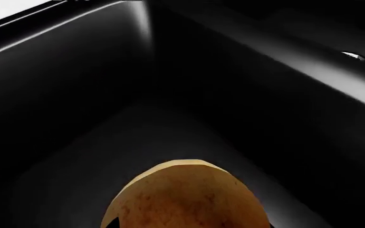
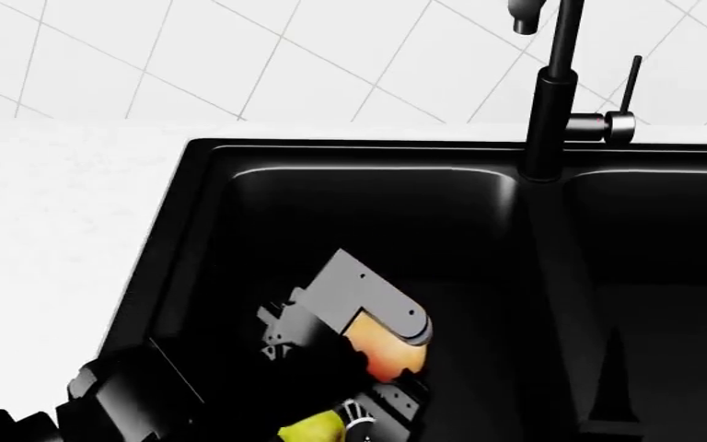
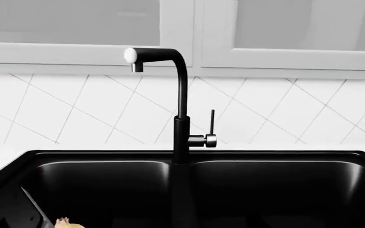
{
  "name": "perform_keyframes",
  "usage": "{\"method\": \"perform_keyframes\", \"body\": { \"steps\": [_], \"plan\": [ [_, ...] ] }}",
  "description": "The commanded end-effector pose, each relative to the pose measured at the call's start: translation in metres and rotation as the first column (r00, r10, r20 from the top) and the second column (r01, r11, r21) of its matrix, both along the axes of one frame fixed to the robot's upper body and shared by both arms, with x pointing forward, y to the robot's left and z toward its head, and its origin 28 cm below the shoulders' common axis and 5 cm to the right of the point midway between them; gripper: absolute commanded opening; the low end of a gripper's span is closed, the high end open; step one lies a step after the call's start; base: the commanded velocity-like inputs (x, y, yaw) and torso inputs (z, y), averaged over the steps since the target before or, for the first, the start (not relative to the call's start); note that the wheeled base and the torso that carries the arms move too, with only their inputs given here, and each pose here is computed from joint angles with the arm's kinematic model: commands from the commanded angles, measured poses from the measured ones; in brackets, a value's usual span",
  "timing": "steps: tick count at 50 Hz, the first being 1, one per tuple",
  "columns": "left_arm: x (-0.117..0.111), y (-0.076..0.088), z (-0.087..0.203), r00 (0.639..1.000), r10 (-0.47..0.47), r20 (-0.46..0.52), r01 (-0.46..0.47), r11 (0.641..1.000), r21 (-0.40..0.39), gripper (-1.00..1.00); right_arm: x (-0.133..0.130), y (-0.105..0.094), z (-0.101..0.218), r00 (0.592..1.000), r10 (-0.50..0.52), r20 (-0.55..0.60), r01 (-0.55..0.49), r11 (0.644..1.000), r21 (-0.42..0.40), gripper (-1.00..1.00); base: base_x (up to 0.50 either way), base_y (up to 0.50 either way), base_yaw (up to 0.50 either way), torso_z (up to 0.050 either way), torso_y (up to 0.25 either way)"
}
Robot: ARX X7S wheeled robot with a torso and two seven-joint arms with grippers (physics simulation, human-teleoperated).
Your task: There is a mixed pile of frozen fruits and vegetables on the counter. Locate all the frozen vegetables and place the items in a bowl on the counter. Take all the frozen fruits and defrost them in a running sink.
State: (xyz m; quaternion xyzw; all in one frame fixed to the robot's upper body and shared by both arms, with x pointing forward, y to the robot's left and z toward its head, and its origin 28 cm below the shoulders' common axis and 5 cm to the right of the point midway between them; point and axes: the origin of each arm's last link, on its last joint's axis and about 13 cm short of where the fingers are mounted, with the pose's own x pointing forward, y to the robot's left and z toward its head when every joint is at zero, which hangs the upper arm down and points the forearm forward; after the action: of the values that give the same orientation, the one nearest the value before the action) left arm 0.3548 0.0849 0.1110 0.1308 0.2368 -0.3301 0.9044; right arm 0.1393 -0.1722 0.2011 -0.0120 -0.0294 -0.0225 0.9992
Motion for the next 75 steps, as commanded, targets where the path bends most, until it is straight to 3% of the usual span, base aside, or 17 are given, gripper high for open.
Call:
{"method": "perform_keyframes", "body": {
  "steps": [1, 5, 19, 20, 30, 38, 44, 47, 48, 57, 64, 66, 75],
  "plan": [
    [-0.002, 0.005, -0.016, 0.998, 0.039, -0.053, -0.039, 0.999, 0.0, -1.0, 0.001, -0.002, -0.001, 1.0, -0.001, -0.001, 0.001, 1.0, 0.006, 1.0, 0.0, 0.0, 0.0, 0.0, 0.0],
    [-0.004, 0.007, -0.021, 0.992, 0.049, -0.114, -0.053, 0.998, -0.029, -1.0, 0.001, -0.003, -0.002, 1.0, -0.003, -0.003, 0.003, 1.0, 0.008, 1.0, 0.0, 0.0, 0.0, 0.0, 0.0],
    [-0.003, 0.007, -0.018, 0.995, 0.037, -0.097, -0.037, 0.999, -0.007, -1.0, 0.003, -0.004, -0.004, 1.0, -0.006, -0.01, 0.006, 1.0, 0.008, 1.0, 0.0, 0.0, 0.0, 0.0, 0.001],
    [-0.003, 0.007, -0.018, 0.995, 0.037, -0.093, -0.038, 0.999, -0.008, 1.0, 0.003, -0.003, -0.004, 1.0, -0.006, -0.01, 0.006, 1.0, 0.007, 1.0, 0.0, 0.0, 0.0, 0.0, 0.0],
    [0.004, -0.001, 0.006, 1.0, 0.018, -0.015, -0.018, 0.999, -0.046, 1.0, 0.005, -0.002, -0.006, 1.0, -0.005, -0.014, 0.005, 1.0, 0.01, 1.0, 0.0, 0.0, 0.0, 0.0, 0.0],
    [0.011, -0.01, 0.036, 0.998, 0.013, 0.062, -0.004, 0.99, -0.139, 1.0, 0.005, -0.001, -0.007, 1.0, 0.001, -0.021, -0.001, 1.0, 0.005, 1.0, 0.0, 0.0, 0.0, 0.0, 0.0],
    [-0.014, 0.009, 0.066, 0.989, 0.049, 0.143, -0.017, 0.977, -0.213, 1.0, 0.003, 0.001, -0.006, 1.0, 0.002, -0.02, -0.002, 1.0, 0.004, 1.0, 0.0, 0.0, 0.0, 0.0, 0.0],
    [-0.026, 0.018, 0.077, 0.975, 0.073, 0.211, -0.026, 0.976, -0.216, 1.0, 0.003, 0.001, -0.006, 1.0, 0.003, -0.018, -0.003, 1.0, 0.002, 1.0, 0.0, 0.0, 0.0, 0.0, 0.0],
    [-0.03, 0.022, 0.076, 0.966, 0.064, 0.25, -0.017, 0.983, -0.185, 1.0, 0.002, 0.002, -0.005, 1.0, -0.001, -0.016, 0.001, 1.0, -0.009, 1.0, 0.0, 0.0, 0.0, 0.0, 0.0],
    [-0.06, 0.057, 0.083, 0.941, 0.165, 0.295, -0.078, 0.955, -0.287, 1.0, 0.001, 0.001, -0.002, 1.0, -0.008, 0.0, 0.008, 1.0, -0.015, 1.0, 0.0, 0.0, 0.0, 0.0, 0.0],
    [-0.077, 0.068, 0.073, 0.935, 0.232, 0.267, -0.13, 0.927, -0.351, 1.0, 0.003, 0.002, -0.002, 1.0, -0.004, 0.006, 0.004, 1.0, -0.016, 1.0, 0.0, 0.0, 0.0, 0.0, 0.0],
    [-0.083, 0.074, 0.072, 0.918, 0.273, 0.288, -0.16, 0.918, -0.362, 1.0, 0.003, 0.001, -0.003, 1.0, -0.007, 0.006, 0.007, 1.0, -0.018, 1.0, 0.0, 0.0, 0.0, 0.0, 0.0],
    [-0.103, 0.093, 0.074, 0.9, 0.322, 0.292, -0.191, 0.897, -0.399, 1.0, 0.003, 0.004, -0.007, 1.0, 0.01, -0.013, -0.01, 0.999, -0.036, 1.0, 0.0, 0.0, 0.0, 0.0, 0.0]
  ]
}}
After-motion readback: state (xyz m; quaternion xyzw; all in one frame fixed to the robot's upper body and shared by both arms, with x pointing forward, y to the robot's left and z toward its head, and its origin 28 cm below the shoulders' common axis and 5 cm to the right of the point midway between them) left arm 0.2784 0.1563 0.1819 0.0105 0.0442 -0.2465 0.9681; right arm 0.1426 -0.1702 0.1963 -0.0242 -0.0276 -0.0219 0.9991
